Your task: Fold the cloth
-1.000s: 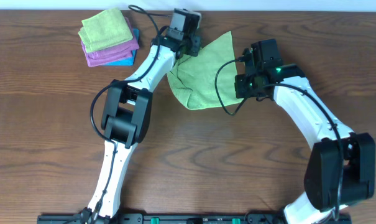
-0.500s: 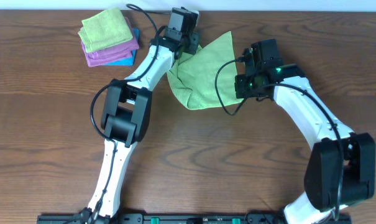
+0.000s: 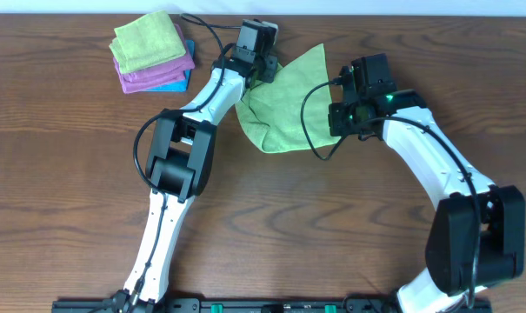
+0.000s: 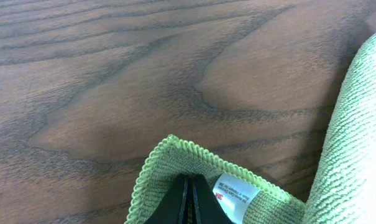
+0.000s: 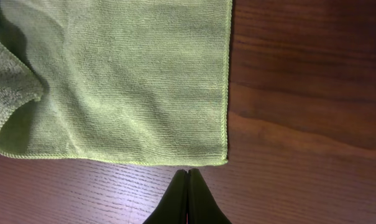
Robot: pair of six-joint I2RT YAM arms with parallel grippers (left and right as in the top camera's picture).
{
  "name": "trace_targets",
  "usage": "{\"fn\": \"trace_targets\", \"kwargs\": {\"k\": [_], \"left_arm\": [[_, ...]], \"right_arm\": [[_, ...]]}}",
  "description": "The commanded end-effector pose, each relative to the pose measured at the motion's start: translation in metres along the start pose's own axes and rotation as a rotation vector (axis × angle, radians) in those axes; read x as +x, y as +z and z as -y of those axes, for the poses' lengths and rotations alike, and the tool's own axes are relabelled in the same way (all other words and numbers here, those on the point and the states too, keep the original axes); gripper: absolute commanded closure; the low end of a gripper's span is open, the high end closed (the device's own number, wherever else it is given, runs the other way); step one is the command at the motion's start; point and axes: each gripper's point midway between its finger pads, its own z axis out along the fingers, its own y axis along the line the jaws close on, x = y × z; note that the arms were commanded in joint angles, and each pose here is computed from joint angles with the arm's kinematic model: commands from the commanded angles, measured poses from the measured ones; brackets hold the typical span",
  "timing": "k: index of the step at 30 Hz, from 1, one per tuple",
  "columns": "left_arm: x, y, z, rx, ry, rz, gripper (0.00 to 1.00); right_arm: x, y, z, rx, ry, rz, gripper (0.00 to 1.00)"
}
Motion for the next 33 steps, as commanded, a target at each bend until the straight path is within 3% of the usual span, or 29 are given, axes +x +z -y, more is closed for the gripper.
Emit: {"fn": "trace_targets", "kwargs": {"k": [1, 13, 27, 33], "left_arm": [[0.006, 0.008, -0.006, -0.012, 0.014, -0.007, 0.94], [0.006, 0.007, -0.009, -0.015, 0.009, -0.010, 0.94], [0.011, 0.007, -0.009, -0.016, 0.007, -0.031, 0.94], [0.012, 0.007, -0.010, -0.016, 0.007, -0.034, 0.94]], "right_arm": [[-0.001, 0.009, -0.011, -0.024, -0.010, -0.011, 0.98], [0.023, 0.059, -0.012, -0.015, -0.021, -0.119, 0.99], [0.018, 0.091, 0.005, 0.067, -0.038, -0.088, 0.98], [0.039, 0.093, 0.010, 0.089, -0.053, -0.172, 0.98]]}}
